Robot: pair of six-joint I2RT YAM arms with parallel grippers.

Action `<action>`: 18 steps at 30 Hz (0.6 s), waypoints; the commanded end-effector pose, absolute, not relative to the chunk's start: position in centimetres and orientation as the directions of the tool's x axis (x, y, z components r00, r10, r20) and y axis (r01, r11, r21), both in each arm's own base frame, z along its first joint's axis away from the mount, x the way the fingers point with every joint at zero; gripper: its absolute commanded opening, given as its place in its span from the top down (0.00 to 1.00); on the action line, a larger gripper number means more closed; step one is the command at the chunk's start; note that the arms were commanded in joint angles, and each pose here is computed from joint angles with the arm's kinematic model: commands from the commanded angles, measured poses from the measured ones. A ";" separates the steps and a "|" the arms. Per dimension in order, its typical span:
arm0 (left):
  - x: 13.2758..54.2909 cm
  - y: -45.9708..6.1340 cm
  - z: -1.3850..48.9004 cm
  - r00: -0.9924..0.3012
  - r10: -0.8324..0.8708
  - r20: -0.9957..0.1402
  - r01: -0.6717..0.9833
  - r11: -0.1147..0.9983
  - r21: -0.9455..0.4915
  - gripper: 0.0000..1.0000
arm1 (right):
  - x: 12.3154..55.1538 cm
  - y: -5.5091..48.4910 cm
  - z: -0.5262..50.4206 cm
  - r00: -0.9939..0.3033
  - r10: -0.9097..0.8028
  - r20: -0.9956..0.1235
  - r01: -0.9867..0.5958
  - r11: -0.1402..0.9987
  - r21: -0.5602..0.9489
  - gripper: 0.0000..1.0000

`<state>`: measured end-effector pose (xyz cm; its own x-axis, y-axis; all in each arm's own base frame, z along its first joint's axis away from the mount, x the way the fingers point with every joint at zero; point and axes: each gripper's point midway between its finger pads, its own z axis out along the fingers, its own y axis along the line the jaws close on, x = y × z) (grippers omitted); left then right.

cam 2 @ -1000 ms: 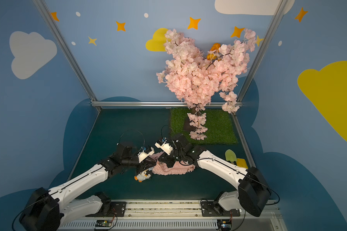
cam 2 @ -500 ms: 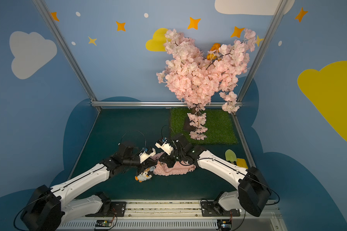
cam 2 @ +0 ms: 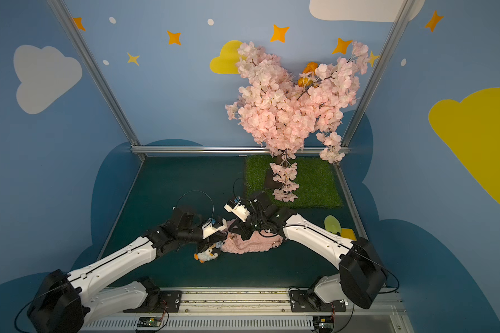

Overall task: Remove the decoration from the bag
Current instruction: Remove the decoration item from the bag.

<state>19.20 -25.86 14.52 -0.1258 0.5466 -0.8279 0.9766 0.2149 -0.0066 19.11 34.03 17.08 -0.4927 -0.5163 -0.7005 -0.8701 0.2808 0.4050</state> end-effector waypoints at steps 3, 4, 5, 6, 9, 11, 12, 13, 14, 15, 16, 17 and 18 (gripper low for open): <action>18.2 -25.7 14.9 -0.029 0.589 -0.807 0.986 0.149 0.073 0.98 | 20.4 34.4 17.9 -0.482 -0.509 -0.713 -0.876 0.267 0.401 1.00; 18.2 -25.7 14.9 -0.020 0.591 -0.807 0.986 0.147 0.083 0.98 | 20.4 34.4 17.6 -0.482 -0.516 -0.708 -0.876 0.267 0.402 1.00; 18.2 -25.7 15.1 -0.009 0.590 -0.807 0.985 0.143 0.094 0.98 | 20.4 34.5 17.4 -0.481 -0.522 -0.705 -0.877 0.265 0.401 1.00; 18.2 -25.8 15.3 0.000 0.587 -0.809 0.985 0.140 0.101 0.98 | 20.4 34.4 17.2 -0.482 -0.526 -0.700 -0.876 0.267 0.402 1.00; 18.1 -26.0 15.8 0.014 0.579 -0.815 0.984 0.135 0.113 0.98 | 20.4 34.5 16.8 -0.476 -0.535 -0.698 -0.879 0.266 0.396 1.00; 18.3 -26.1 16.3 0.022 0.570 -0.821 0.982 0.142 0.125 0.98 | 20.2 34.6 16.3 -0.473 -0.549 -0.689 -0.880 0.261 0.396 1.00; 18.5 -26.1 16.6 0.023 0.566 -0.824 0.981 0.148 0.128 0.98 | 20.1 34.5 16.0 -0.472 -0.558 -0.683 -0.881 0.260 0.396 1.00; 18.5 -26.2 16.8 0.025 0.561 -0.828 0.980 0.149 0.130 0.98 | 19.9 34.5 15.7 -0.471 -0.564 -0.678 -0.881 0.258 0.396 1.00; 18.6 -26.3 17.0 0.025 0.557 -0.830 0.980 0.151 0.132 0.98 | 19.9 34.5 15.5 -0.473 -0.565 -0.676 -0.880 0.259 0.399 1.00; 18.6 -26.4 17.1 0.028 0.555 -0.832 0.980 0.149 0.132 0.98 | 19.9 34.4 15.4 -0.474 -0.564 -0.676 -0.879 0.260 0.399 1.00; 18.7 -26.4 17.2 0.027 0.553 -0.833 0.980 0.151 0.133 0.98 | 19.9 34.4 15.2 -0.475 -0.565 -0.675 -0.878 0.262 0.400 1.00; 18.8 -26.4 17.4 0.027 0.551 -0.834 0.979 0.155 0.135 0.98 | 19.9 34.4 15.0 -0.477 -0.568 -0.671 -0.877 0.263 0.401 1.00; 18.9 -26.5 17.6 0.031 0.546 -0.837 0.978 0.157 0.139 0.98 | 19.8 34.4 14.7 -0.478 -0.572 -0.667 -0.877 0.262 0.403 1.00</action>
